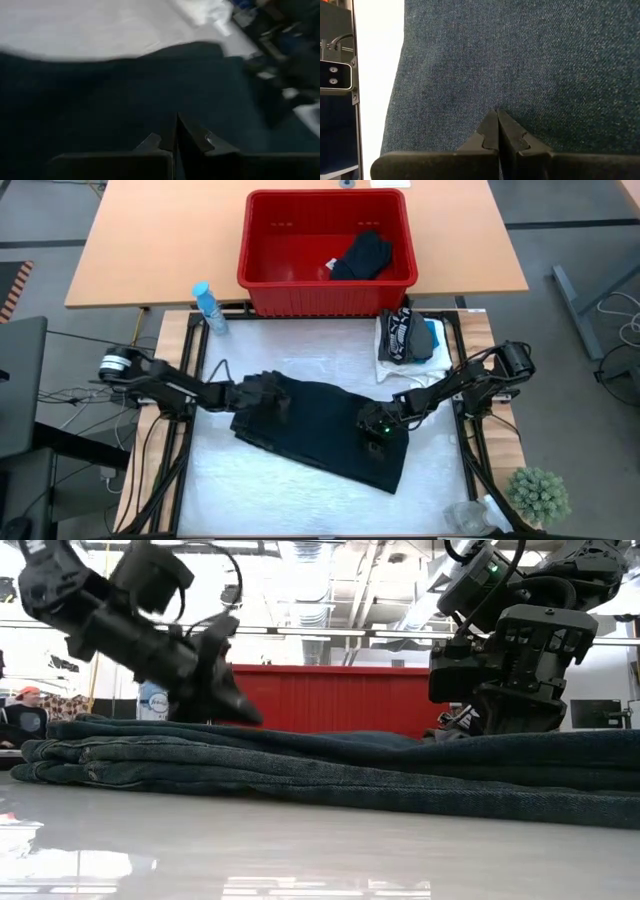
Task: Fold laundry
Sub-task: Fold the blue pants
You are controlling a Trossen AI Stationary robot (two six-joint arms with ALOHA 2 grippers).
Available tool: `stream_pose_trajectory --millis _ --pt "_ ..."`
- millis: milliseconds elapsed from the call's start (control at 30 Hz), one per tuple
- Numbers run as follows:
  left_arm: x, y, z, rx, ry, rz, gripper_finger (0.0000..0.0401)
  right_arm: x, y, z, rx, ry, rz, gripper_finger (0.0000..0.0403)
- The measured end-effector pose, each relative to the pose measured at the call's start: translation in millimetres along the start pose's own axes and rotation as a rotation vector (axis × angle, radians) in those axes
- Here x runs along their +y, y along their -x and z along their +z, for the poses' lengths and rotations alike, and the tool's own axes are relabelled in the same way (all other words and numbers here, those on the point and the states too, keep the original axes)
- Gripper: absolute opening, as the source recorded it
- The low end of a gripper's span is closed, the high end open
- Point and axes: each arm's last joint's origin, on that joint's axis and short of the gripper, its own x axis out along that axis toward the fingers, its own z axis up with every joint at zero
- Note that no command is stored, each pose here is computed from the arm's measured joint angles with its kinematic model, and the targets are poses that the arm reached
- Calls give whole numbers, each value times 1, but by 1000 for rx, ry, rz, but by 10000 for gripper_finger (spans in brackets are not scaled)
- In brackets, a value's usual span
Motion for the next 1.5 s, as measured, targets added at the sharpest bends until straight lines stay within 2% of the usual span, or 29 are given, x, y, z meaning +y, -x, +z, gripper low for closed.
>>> stream_pose_trajectory --millis 300,467,567,700,833,967,1167,1267,1367,1500 --pt "22 -20 -25 62 24 149 0 -2 1 1 -4 -7 -3 18" --pt "22 -22 -29 62 14 163 0 -13 4 8 -10 -46 -13 18" --pt "22 -22 -28 52 62 170 0 -22 8 12 -14 -81 -24 18" --pt "17 -26 -25 48 70 169 0 -35 12 20 -41 -129 -43 19" --pt "4 -34 -17 27 75 137 0 -45 17 25 -61 -158 -57 19" --pt "-6 -42 -8 20 52 117 0 -50 26 28 -50 -181 -16 25" --pt "-13 -50 6 32 50 60 0 -33 63 29 -71 -158 26 32" --pt "-18 -52 12 63 -5 -23 0 -22 91 28 -110 -147 46 33" --pt "-27 -55 20 99 -59 -135 7 -16 116 15 -92 -156 45 34" --pt "-38 -59 32 135 -30 -243 30 -7 147 -1 -103 -241 89 37"
